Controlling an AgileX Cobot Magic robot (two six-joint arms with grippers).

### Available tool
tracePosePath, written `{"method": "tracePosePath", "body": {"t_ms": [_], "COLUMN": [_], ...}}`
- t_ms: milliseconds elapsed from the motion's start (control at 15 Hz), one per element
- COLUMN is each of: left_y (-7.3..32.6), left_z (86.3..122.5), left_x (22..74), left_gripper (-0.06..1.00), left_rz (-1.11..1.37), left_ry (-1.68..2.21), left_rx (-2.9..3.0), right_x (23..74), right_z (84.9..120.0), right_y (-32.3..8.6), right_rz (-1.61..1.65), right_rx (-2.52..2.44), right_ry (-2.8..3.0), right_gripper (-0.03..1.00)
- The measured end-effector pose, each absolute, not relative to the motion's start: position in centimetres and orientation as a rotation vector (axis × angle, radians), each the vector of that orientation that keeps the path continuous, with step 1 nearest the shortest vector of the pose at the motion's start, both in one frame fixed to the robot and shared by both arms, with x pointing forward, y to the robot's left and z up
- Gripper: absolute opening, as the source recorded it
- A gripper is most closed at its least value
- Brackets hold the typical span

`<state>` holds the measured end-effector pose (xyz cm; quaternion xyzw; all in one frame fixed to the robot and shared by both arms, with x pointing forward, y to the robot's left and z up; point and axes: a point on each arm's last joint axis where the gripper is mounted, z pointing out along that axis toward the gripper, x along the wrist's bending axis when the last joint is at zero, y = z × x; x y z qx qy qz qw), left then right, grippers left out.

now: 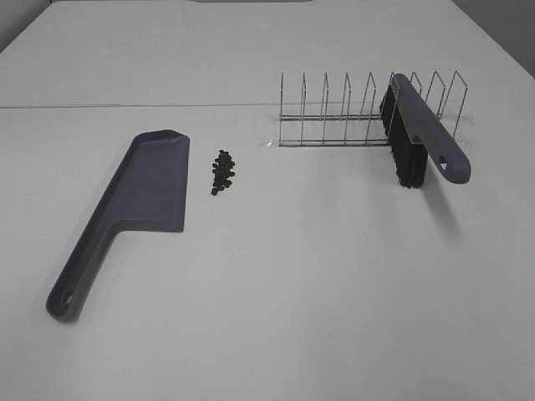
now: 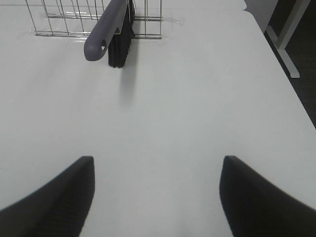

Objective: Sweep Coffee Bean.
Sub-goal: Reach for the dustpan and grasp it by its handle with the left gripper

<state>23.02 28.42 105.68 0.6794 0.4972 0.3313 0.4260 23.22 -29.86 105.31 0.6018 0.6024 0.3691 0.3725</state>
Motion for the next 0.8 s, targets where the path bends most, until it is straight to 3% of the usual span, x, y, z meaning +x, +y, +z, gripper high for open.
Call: {"method": "tracePosePath", "body": {"t_ms": [533,800], "left_y": [28.4,28.3], "left_z": [105.8,108.5], "left_x": [23.4,27.8], "left_gripper": [0.53,0.55], "left_rz": [0.812,0.821], "left_ry": [1.256,1.290], "left_rx": [1.706,1.620], "right_x": [23.2,23.2], "right_z": [105.3,105.3], "right_y": [-29.9,-29.9], "right_rz": [0.946,0.946], "right_rx": [1.542,1.542], "right_ry": [1.544,1.544], "right_gripper": [0.68,0.68]}}
